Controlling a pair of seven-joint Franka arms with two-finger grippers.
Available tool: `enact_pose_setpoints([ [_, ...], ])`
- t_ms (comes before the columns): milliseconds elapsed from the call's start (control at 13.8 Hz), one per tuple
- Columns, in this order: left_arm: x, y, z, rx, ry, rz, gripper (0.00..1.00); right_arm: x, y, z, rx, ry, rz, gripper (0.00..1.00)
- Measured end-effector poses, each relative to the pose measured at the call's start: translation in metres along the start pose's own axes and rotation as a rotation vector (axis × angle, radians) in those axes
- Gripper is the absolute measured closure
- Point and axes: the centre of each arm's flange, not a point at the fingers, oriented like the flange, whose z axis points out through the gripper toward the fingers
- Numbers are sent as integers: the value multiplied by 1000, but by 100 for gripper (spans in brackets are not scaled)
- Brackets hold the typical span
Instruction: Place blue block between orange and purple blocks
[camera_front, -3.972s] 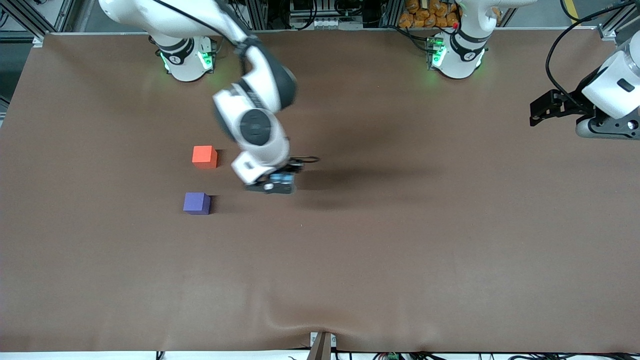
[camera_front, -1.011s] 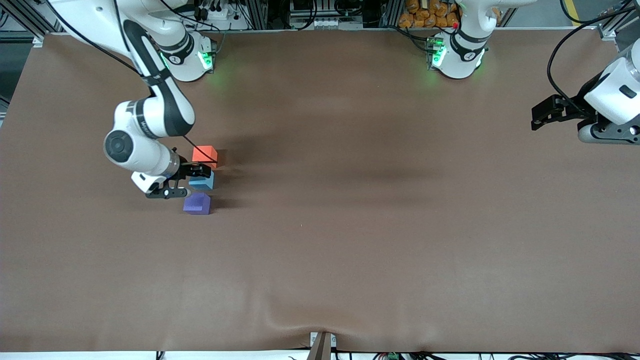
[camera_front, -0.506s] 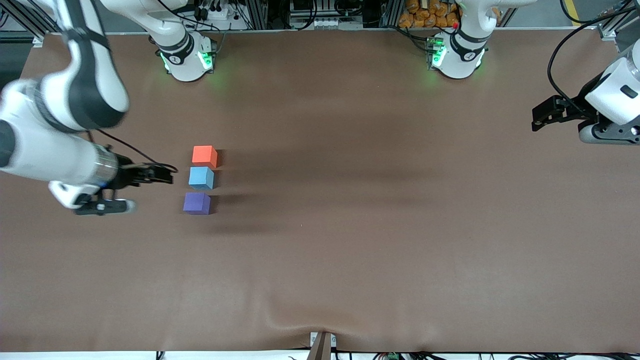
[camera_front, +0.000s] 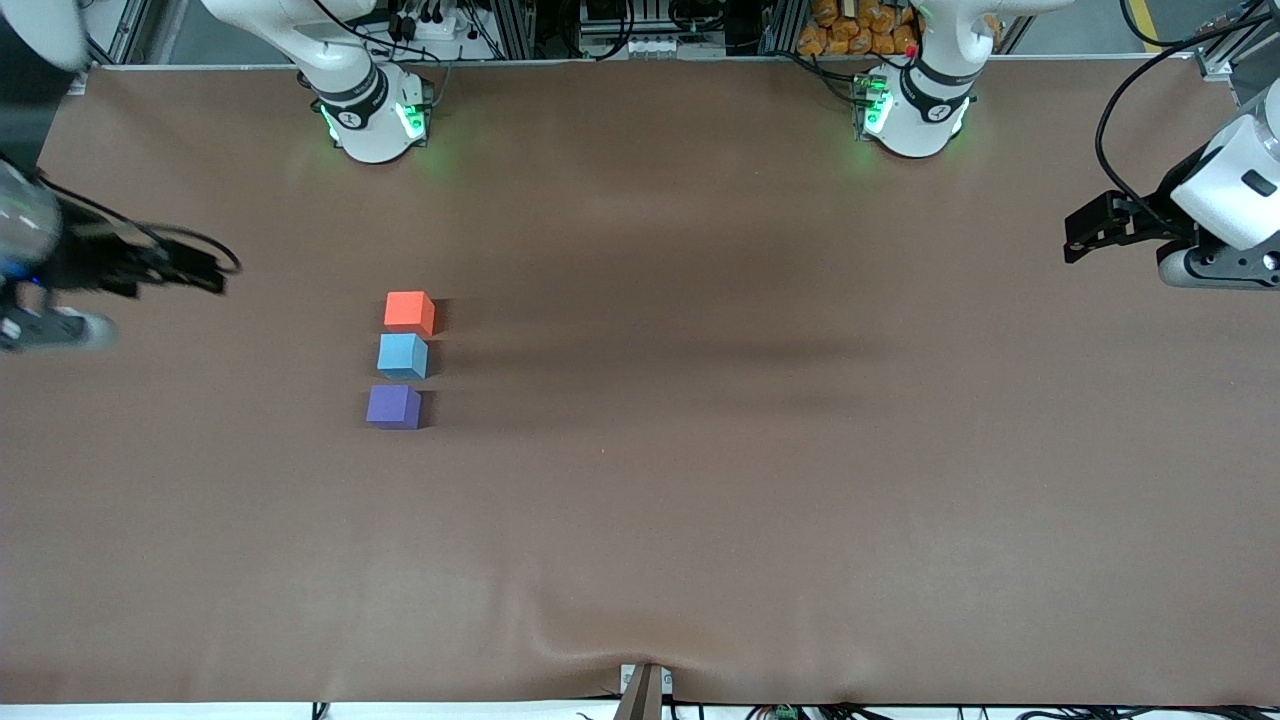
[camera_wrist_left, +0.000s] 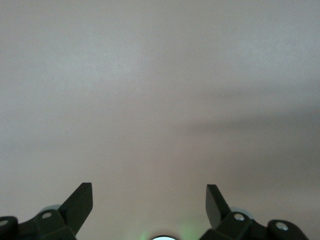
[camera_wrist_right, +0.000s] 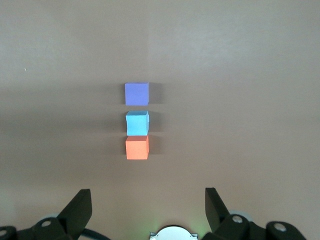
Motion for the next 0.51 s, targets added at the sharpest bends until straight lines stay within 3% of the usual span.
enact_pose_setpoints([
  [217,0,0,0,0,1,0,0,-22,13,-24,1,40,23,0],
  [506,0,0,0,0,1,0,0,-28,8,-13,2,44,87,0],
])
